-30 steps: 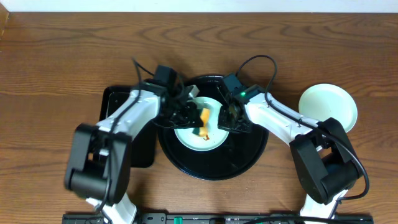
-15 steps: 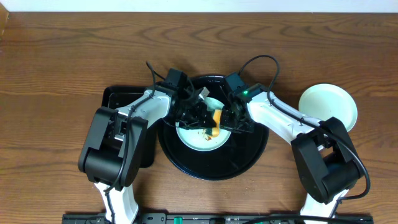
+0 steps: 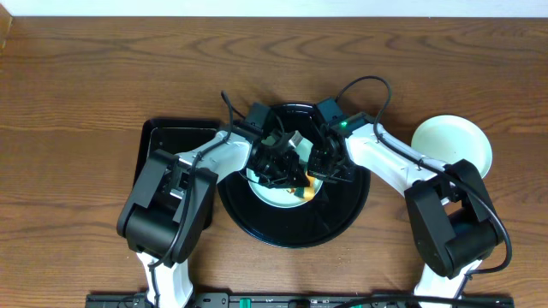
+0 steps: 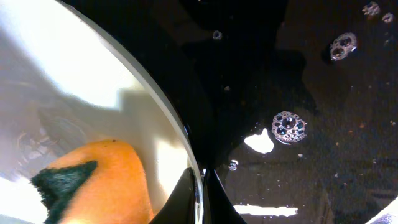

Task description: Clean dirty plates on tray and stack at the side

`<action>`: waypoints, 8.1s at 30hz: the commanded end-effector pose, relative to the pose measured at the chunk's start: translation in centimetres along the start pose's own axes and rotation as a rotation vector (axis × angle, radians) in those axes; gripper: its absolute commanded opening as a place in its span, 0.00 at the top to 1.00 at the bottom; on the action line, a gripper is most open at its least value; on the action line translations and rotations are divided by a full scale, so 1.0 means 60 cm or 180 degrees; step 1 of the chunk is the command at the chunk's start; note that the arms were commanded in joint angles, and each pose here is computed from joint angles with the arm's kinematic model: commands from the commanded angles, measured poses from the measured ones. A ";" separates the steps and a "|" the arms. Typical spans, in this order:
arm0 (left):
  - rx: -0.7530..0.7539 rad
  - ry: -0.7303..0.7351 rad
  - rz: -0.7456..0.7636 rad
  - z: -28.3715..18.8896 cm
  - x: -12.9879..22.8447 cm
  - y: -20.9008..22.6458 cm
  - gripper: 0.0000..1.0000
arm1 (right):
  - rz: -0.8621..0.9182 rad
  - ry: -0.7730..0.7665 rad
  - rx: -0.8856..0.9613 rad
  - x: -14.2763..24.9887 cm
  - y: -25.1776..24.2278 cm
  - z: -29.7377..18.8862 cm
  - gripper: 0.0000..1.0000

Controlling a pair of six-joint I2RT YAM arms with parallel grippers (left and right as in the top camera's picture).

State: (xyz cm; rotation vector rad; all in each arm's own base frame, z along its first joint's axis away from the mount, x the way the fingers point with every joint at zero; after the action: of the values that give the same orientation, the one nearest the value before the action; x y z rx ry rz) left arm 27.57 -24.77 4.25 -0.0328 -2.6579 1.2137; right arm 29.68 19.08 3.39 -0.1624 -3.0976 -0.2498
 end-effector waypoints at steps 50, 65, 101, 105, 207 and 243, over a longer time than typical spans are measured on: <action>-0.0206 -0.0462 -0.0095 -0.009 -0.052 0.023 0.93 | 0.0058 0.0038 0.0281 0.001 -0.038 0.021 0.99; -0.1854 -0.1340 -0.0366 -0.076 -0.112 0.156 0.93 | 0.0049 0.0147 0.0356 0.013 -0.046 0.020 0.99; 0.0226 -0.0315 0.0010 -0.110 -0.072 -0.037 0.93 | 0.0040 0.0074 0.0305 0.005 -0.041 0.021 0.99; 0.0178 -0.0131 -0.0056 -0.091 -0.049 -0.041 0.93 | 0.0035 0.0051 0.0288 0.002 -0.039 0.021 0.99; -0.3818 -0.1838 -0.0734 -0.348 -0.077 0.065 0.93 | -0.0239 0.0024 0.0256 -0.002 -0.035 0.022 0.21; -0.3857 -0.1668 -0.1097 -0.392 -0.056 0.108 0.92 | -0.0462 -0.1752 0.0527 -0.053 -0.041 -0.260 0.98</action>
State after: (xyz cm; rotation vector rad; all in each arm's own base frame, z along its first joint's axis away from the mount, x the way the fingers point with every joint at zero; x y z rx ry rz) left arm 34.98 -3.35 13.18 0.5695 -3.1529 -0.6670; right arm 32.68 14.49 15.28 -0.0361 -3.5707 0.0254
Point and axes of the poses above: each gripper's point midway between its finger pads, its own z axis out along the fingers, its own y axis along the line the jaws close on, x = y × z, the point moved 3 cm from there along -z, back along the fingers, and after that the axes turned 7 degrees about -z, right-handed, at the moved point
